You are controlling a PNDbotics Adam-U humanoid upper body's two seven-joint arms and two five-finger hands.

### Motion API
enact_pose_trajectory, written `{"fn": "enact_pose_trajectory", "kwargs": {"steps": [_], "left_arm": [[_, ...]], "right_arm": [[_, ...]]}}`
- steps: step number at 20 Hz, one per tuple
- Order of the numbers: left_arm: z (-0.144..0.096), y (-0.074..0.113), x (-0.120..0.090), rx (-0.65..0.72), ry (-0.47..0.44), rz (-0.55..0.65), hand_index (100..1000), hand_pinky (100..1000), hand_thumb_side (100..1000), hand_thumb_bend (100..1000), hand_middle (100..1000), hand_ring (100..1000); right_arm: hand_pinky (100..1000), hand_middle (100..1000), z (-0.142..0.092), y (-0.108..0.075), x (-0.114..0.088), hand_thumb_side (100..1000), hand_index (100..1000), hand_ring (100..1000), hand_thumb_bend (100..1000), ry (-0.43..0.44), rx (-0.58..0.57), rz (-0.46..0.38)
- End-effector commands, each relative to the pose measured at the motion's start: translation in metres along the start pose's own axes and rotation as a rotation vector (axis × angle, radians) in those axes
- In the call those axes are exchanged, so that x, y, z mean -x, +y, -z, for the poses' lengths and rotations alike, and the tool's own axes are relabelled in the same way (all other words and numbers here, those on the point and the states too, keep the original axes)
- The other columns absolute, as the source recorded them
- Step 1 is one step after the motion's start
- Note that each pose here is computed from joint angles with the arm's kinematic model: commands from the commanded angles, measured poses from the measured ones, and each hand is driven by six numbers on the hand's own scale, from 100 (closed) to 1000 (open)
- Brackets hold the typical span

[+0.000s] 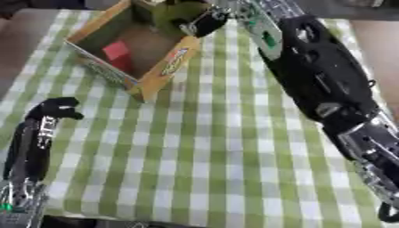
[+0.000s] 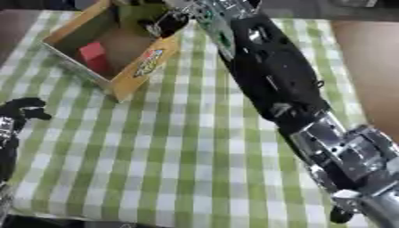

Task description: Pick up objects on the table and place them in the box.

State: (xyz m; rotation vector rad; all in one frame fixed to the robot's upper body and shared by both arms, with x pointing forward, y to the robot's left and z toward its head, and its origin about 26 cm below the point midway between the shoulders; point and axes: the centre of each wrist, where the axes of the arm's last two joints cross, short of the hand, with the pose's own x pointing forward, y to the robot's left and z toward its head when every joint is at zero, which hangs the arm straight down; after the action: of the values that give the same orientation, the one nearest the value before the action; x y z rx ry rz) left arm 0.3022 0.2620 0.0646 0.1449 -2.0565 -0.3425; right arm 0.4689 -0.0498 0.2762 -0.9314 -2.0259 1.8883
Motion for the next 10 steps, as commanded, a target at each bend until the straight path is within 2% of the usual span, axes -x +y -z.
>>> {"fn": "enact_pose_trajectory", "kwargs": {"steps": [1, 2, 3, 4, 5, 6, 7, 8, 10], "left_arm": [[0.005, 0.002, -0.005, 0.023, -0.028, 0.007, 733, 827, 901, 100, 643, 576], [0.005, 0.001, -0.005, 0.027, -0.028, 0.005, 733, 827, 903, 100, 643, 576], [0.005, 0.001, -0.005, 0.031, -0.028, 0.003, 733, 827, 903, 100, 643, 576], [0.005, 0.0, -0.005, 0.035, -0.029, 0.001, 733, 828, 903, 100, 643, 576], [0.006, -0.001, -0.005, 0.037, -0.029, -0.001, 733, 828, 903, 100, 643, 576], [0.006, -0.001, -0.005, 0.039, -0.029, -0.002, 733, 828, 903, 100, 643, 576], [0.006, -0.001, -0.005, 0.041, -0.029, -0.003, 733, 828, 903, 100, 643, 576], [0.006, -0.002, -0.005, 0.043, -0.03, -0.004, 733, 828, 904, 100, 643, 577], [0.006, -0.002, -0.005, 0.044, -0.03, -0.006, 733, 828, 904, 100, 643, 577]], "right_arm": [[679, 393, 0.013, -0.006, -0.007, 100, 554, 666, 100, 0.036, 0.035, -0.015], [685, 447, 0.016, -0.001, -0.01, 100, 609, 682, 100, 0.05, 0.033, -0.011], [692, 447, 0.019, 0.003, -0.012, 100, 609, 682, 100, 0.065, 0.032, -0.01], [715, 586, 0.02, 0.006, -0.014, 100, 744, 733, 100, 0.078, 0.03, -0.014], [736, 687, 0.022, 0.009, -0.016, 100, 825, 762, 100, 0.09, 0.029, -0.023], [736, 687, 0.024, 0.011, -0.018, 100, 825, 762, 100, 0.1, 0.027, -0.032], [760, 791, 0.025, 0.014, -0.019, 100, 908, 795, 100, 0.106, 0.024, -0.039], [774, 894, 0.026, 0.016, -0.021, 140, 984, 821, 119, 0.109, 0.02, -0.041], [787, 936, 0.028, 0.016, -0.024, 235, 1000, 835, 171, 0.103, 0.03, -0.056]]}}
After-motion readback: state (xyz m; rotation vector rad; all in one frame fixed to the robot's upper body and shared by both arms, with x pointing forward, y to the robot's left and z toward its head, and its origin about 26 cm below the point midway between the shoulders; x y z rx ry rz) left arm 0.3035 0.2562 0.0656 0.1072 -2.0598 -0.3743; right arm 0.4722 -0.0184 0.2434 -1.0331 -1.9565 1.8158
